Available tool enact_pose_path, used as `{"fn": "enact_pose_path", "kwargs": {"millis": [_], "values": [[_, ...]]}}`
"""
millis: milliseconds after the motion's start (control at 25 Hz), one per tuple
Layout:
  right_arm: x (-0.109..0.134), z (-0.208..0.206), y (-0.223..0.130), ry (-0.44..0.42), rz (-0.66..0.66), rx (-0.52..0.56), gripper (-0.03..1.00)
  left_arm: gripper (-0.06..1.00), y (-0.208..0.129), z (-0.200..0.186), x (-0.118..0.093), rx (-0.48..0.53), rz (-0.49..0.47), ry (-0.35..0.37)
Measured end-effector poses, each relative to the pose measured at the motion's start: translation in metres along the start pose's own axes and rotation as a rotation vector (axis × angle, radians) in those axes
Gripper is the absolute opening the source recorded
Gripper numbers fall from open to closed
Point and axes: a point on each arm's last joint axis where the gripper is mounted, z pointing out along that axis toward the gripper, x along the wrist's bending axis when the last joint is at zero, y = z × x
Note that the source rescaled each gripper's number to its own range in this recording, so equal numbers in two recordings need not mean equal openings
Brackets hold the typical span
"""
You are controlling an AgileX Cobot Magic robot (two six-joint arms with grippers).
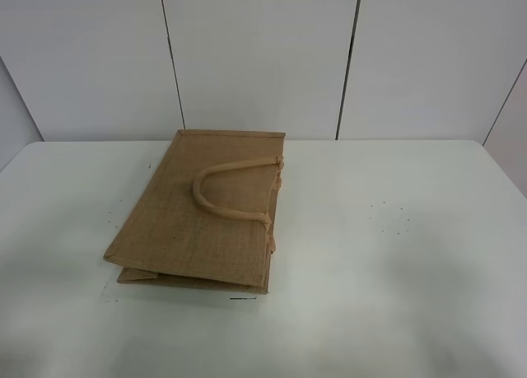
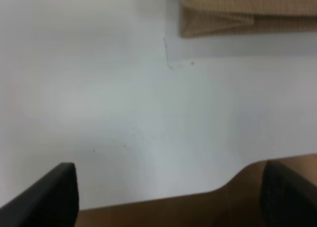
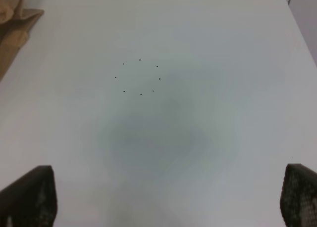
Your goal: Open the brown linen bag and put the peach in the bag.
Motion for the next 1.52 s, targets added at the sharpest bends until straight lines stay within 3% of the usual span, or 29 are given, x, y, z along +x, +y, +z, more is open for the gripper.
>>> {"fn": "enact_pose_path", "kwargs": {"millis": [640, 1520], "values": [[0.0, 0.0, 0.0, 0.0, 0.001, 0.0, 1.0, 1.0, -0.03, -0.026, -0.001, -0.276, -0.003, 0.012], [0.0, 0.0, 0.0, 0.0, 0.001, 0.0, 1.0, 1.0, -0.031, -0.027, -0.002, -0.283, -0.032, 0.034]]}}
